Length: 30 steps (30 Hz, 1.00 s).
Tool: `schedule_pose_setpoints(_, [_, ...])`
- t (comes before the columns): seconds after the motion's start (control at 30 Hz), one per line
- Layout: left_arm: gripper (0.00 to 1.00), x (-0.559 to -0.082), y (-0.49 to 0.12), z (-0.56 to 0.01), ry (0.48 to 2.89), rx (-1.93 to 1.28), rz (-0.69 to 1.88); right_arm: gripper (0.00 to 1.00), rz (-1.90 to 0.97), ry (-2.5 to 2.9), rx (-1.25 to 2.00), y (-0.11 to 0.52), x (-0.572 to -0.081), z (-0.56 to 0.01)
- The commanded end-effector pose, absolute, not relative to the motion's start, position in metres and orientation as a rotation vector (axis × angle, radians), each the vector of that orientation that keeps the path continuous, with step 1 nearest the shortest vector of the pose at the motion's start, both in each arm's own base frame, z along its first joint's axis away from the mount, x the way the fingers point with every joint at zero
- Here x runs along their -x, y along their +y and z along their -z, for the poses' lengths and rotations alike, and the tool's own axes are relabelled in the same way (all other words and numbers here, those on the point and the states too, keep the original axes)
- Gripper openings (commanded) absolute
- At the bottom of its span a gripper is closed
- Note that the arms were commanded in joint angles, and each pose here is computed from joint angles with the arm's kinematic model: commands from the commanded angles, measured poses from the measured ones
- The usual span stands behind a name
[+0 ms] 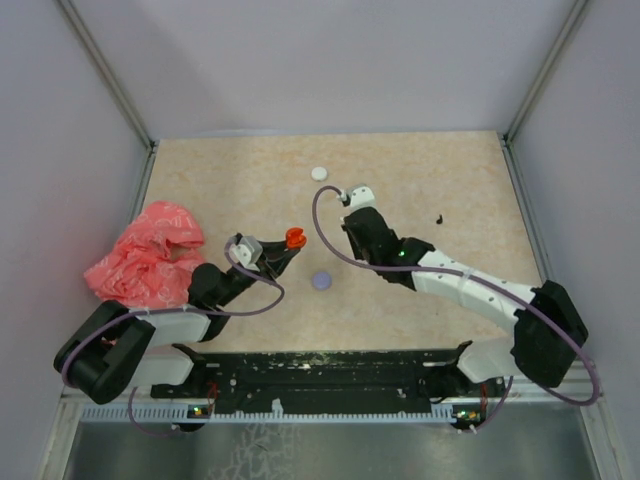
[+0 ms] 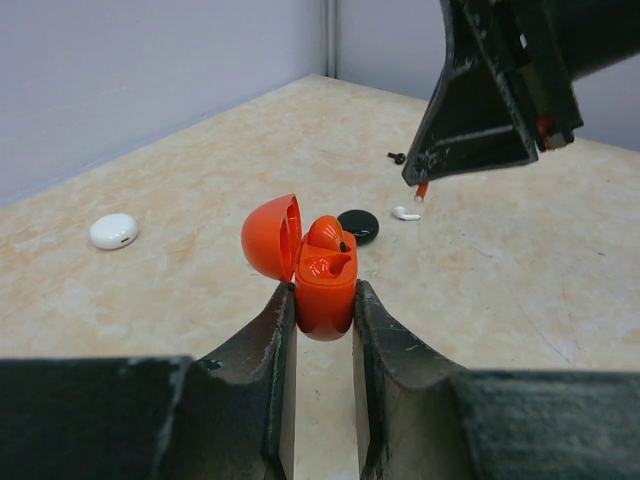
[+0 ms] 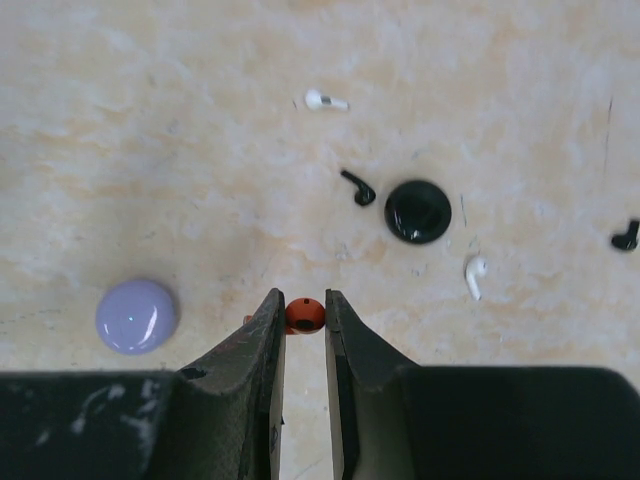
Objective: Insert the wireless bluetooth earbuds into the charging case
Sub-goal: Pick up the earbud from the center of the board, then place the earbud in the charging case.
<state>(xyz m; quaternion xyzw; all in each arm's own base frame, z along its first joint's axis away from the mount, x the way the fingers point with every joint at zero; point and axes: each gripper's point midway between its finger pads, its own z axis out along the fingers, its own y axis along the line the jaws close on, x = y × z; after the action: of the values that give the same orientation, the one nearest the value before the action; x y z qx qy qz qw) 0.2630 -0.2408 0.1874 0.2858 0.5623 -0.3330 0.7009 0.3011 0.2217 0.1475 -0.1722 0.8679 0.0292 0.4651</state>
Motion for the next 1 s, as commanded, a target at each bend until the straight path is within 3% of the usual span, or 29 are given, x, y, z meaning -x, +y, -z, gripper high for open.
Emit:
schedule_pose_setpoints(0.0, [0.0,-0.256,-0.249,-0.213,1.165,-0.652,0.802,0.08,-0.104,1.861,0.526,0.238,-0.308,-0.228])
schedule_pose_setpoints(0.43, [0.0,-0.229,-0.272,-0.227,1.081,-0.789,0.968,0.09,-0.143,1.409,0.903,0.288,-0.255,-0.313])
schedule_pose_setpoints(0.97, [0.0,-0.222,-0.281,-0.237,1.098,-0.776,1.094,0.09,-0.201,1.111,1.215,0.331,-0.211,-0.308])
